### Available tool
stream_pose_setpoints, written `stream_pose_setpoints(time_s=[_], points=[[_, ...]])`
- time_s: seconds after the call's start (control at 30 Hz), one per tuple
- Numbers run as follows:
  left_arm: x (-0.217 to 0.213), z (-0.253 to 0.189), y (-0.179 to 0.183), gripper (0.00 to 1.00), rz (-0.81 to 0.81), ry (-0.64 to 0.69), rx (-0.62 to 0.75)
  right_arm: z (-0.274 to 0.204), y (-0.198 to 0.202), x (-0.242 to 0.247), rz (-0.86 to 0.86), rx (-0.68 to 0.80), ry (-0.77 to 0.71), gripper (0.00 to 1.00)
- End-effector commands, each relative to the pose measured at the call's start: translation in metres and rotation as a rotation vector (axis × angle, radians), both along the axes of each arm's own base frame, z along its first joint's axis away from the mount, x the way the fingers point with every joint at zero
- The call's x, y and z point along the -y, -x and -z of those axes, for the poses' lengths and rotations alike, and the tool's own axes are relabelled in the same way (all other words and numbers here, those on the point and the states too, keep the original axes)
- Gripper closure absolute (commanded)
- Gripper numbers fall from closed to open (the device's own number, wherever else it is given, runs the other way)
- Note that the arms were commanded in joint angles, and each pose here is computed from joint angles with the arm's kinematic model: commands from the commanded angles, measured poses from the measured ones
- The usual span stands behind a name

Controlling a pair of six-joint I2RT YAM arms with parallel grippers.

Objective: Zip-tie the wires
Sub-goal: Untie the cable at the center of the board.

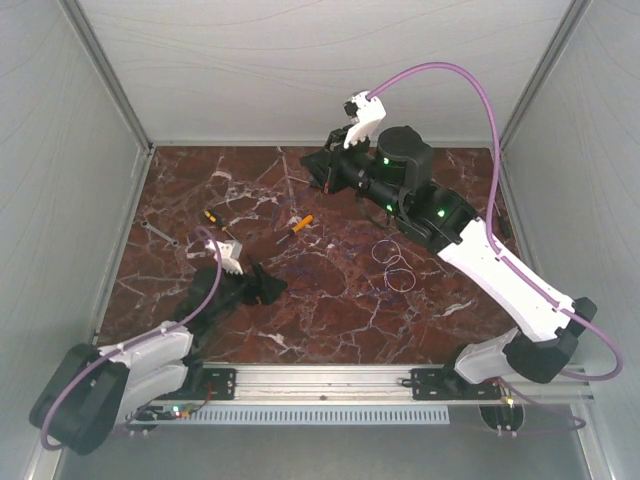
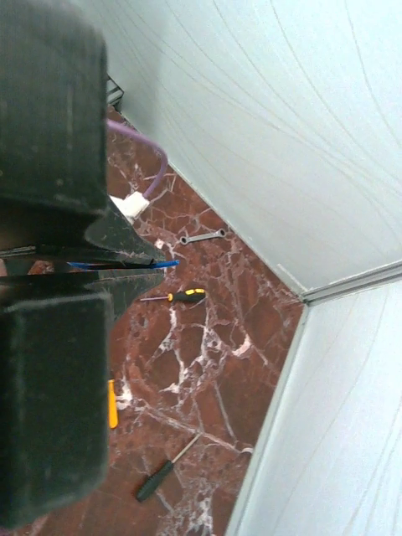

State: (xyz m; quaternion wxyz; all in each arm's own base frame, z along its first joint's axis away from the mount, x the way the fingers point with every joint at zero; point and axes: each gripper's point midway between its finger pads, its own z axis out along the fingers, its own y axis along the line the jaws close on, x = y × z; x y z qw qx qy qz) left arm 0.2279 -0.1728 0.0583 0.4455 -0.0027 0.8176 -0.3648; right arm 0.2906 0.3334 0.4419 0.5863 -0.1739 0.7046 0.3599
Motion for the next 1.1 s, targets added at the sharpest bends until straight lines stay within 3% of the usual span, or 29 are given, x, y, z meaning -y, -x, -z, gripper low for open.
stream_pose_setpoints(time_s=[0.0,0.4,0.63,0.8,1.07], points=[[0.013,-0.022,-0.018,0.11,0.006,0.015,0.075,-0.032,0.012,0.005,-0.010,0.082,-0.008,1.00],[0.041,-0.019,-0.037,0.24,0.023,0.000,0.043,-0.040,0.019,0.003,-0.017,0.099,-0.009,1.00],[0.045,-0.024,-0.039,0.20,0.004,0.035,0.044,-0.040,0.019,0.005,-0.008,0.104,-0.011,1.00],[0.048,-0.033,-0.037,0.10,-0.002,0.091,0.048,-0.040,0.017,0.005,0.001,0.104,-0.008,1.00],[0.041,-0.045,-0.029,0.10,-0.040,0.166,0.064,-0.035,0.013,0.006,0.019,0.101,0.007,1.00]])
